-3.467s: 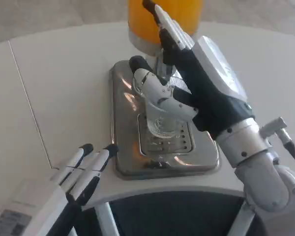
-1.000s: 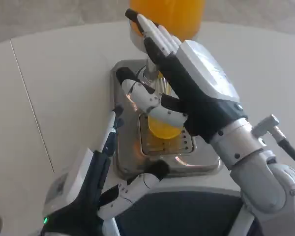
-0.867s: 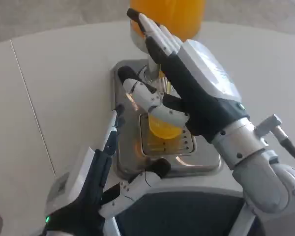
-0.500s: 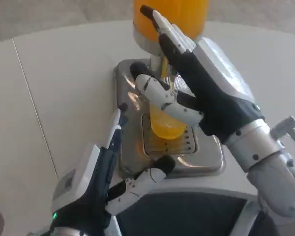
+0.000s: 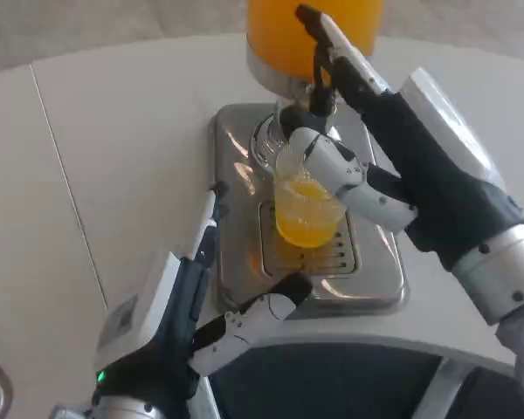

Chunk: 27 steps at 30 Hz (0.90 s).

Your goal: Grasp the cup under the faucet to collect the drink, then remove the cup.

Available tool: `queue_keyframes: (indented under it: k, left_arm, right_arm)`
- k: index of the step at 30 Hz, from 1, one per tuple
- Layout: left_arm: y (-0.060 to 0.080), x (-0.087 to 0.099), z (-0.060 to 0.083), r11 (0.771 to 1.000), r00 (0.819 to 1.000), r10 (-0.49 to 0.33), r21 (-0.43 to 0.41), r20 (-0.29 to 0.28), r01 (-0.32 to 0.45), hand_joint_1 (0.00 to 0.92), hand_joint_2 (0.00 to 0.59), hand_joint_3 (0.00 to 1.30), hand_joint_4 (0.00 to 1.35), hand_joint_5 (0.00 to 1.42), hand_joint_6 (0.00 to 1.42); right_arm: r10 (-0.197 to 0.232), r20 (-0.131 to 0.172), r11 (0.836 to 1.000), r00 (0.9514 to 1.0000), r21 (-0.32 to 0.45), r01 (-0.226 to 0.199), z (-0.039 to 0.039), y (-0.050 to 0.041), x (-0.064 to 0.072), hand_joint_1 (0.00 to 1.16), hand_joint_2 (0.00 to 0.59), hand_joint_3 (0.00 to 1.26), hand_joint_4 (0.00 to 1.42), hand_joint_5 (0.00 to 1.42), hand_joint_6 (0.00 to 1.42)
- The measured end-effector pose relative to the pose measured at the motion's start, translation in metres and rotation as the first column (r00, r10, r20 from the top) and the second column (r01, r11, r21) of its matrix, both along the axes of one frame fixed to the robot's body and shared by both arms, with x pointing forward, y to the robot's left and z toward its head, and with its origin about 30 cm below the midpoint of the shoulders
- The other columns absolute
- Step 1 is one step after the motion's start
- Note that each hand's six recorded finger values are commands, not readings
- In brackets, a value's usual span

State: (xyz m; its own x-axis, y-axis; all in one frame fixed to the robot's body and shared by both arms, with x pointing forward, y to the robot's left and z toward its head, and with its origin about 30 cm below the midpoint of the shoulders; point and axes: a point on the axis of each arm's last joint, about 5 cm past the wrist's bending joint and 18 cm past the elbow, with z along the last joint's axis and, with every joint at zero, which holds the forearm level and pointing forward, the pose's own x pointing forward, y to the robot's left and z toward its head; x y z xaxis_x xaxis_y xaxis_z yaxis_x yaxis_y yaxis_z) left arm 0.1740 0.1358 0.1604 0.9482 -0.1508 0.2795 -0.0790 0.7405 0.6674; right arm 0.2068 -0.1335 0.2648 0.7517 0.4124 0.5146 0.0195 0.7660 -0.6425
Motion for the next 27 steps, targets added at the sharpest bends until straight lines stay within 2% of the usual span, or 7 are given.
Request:
queue_keyframes:
  k: [2, 6, 9, 14, 18, 21, 27]
  left_arm:
    - [0.000, 0.001, -0.002, 1.000, 1.000, 0.002, 0.004, -0.012, -0.001, 0.011, 0.051, 0.00, 0.00, 0.13, 0.26]
    - [0.002, 0.002, -0.003, 1.000, 1.000, 0.005, 0.008, -0.016, -0.005, 0.011, 0.051, 0.00, 0.00, 0.13, 0.26]
    - [0.003, 0.003, -0.004, 1.000, 1.000, 0.008, 0.010, -0.021, -0.008, 0.011, 0.051, 0.00, 0.00, 0.13, 0.26]
    - [0.006, 0.005, -0.006, 1.000, 0.999, 0.024, 0.007, -0.032, -0.024, 0.011, 0.051, 0.00, 0.00, 0.13, 0.26]
    - [0.006, 0.007, -0.006, 1.000, 0.999, 0.029, -0.011, -0.030, -0.029, 0.011, 0.051, 0.00, 0.00, 0.14, 0.26]
    - [0.005, 0.010, -0.006, 0.999, 0.999, 0.031, -0.017, -0.023, -0.032, 0.013, 0.051, 0.00, 0.00, 0.14, 0.27]
    - [0.001, 0.016, -0.007, 0.998, 0.999, 0.042, -0.043, -0.014, -0.042, 0.021, 0.049, 0.00, 0.00, 0.14, 0.26]
  right_arm:
    - [0.020, 0.004, 0.999, 0.9998, 0.033, -0.020, -0.0007, -0.0012, -0.001, 0.22, 0.562, 0.00, 0.00, 0.00, 0.00]
    - [0.018, 0.022, 0.998, 0.9996, 0.053, -0.019, -0.0028, -0.0057, -0.002, 0.18, 0.558, 0.00, 0.00, 0.00, 0.00]
    - [0.005, 0.007, 0.999, 1.0000, 0.043, -0.005, -0.0072, -0.0104, -0.003, 0.15, 0.555, 0.00, 0.00, 0.00, 0.00]
    - [-0.042, -0.016, 0.999, 0.9990, -0.006, 0.042, -0.0152, -0.0232, -0.014, 0.32, 0.522, 0.01, 0.00, 0.00, 0.00]
    - [-0.069, -0.025, 0.995, 0.9973, -0.071, 0.068, -0.0190, -0.0326, -0.023, 0.35, 0.509, 0.03, 0.00, 0.00, 0.00]
    - [-0.110, -0.043, 0.987, 0.9930, -0.120, 0.104, -0.0249, -0.0422, -0.029, 0.37, 0.492, 0.03, 0.00, 0.00, 0.00]
    - [-0.199, -0.085, 0.955, 0.9762, -0.242, 0.174, -0.0375, -0.0616, -0.047, 0.42, 0.488, 0.03, 0.00, 0.00, 0.00]
